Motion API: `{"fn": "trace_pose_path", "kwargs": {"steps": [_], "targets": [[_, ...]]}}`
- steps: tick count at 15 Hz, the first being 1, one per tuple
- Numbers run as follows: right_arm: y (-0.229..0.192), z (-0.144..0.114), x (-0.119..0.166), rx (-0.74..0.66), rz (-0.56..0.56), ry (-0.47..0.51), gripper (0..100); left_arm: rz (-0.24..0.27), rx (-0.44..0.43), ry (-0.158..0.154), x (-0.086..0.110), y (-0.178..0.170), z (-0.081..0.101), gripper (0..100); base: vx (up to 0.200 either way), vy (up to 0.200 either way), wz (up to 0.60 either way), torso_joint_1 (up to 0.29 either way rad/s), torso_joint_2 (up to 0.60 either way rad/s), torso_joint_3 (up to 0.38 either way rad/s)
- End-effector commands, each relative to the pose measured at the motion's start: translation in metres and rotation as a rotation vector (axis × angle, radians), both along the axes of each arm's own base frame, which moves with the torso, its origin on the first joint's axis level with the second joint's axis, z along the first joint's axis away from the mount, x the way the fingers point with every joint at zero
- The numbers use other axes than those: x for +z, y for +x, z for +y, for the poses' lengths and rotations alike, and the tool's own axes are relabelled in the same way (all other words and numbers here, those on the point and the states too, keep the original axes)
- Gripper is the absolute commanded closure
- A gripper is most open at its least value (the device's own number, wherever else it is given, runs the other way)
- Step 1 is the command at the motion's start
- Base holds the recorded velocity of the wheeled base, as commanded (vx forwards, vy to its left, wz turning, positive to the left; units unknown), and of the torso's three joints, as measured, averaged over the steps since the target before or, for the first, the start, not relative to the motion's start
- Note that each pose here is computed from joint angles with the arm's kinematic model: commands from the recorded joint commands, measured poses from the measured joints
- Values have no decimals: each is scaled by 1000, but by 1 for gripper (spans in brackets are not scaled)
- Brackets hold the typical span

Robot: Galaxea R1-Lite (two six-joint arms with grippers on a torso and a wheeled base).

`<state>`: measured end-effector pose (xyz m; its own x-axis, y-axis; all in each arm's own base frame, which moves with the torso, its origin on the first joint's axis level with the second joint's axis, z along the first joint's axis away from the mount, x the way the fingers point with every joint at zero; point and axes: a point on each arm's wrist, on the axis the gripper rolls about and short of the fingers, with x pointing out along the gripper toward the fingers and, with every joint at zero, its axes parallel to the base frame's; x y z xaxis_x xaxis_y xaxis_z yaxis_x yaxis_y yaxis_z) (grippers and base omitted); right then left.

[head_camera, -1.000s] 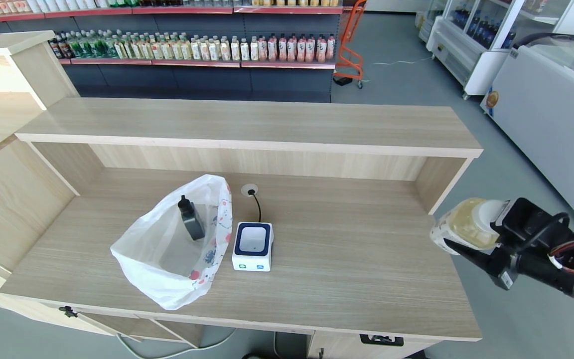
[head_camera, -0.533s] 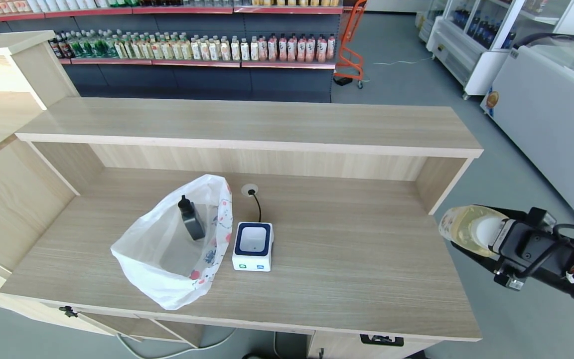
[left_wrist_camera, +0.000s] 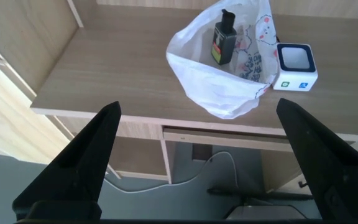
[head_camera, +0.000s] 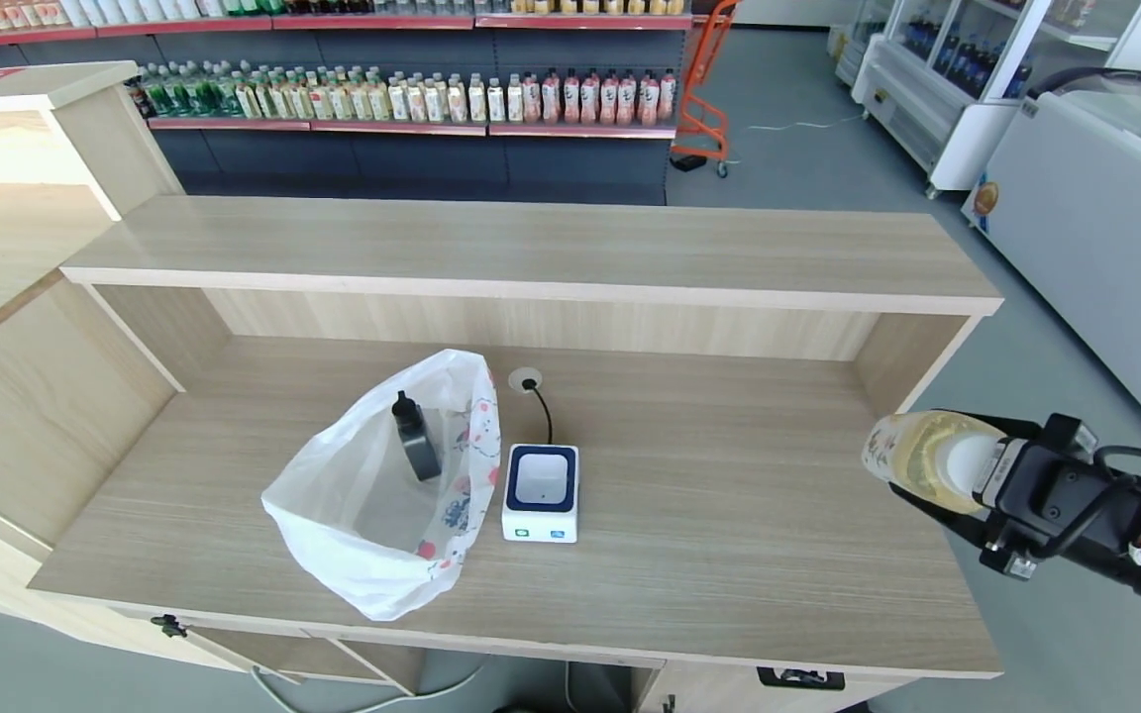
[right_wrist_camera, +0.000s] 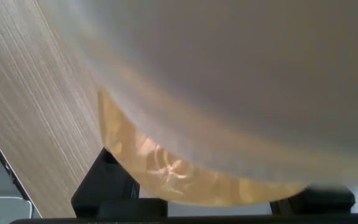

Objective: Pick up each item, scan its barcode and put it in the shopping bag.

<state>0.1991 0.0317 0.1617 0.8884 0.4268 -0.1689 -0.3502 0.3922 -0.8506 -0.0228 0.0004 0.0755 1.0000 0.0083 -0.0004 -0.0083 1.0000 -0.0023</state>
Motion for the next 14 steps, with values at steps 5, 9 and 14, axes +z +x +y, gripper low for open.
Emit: {"fn": "trace_pose_path", "kwargs": {"steps": [5,9,14], "targets": [[23,2,-8,69,50,10,100,0,1,1,0,0,0,0,0,200,0,0,2,0],[53,7,-14,149,70,23,100,0,-1,2,0,0,0,0,0,200,0,4,2,0],[75,11,-35,236,94,41,100,0,1,1,0,0,0,0,0,120,0,0,3,0]]}}
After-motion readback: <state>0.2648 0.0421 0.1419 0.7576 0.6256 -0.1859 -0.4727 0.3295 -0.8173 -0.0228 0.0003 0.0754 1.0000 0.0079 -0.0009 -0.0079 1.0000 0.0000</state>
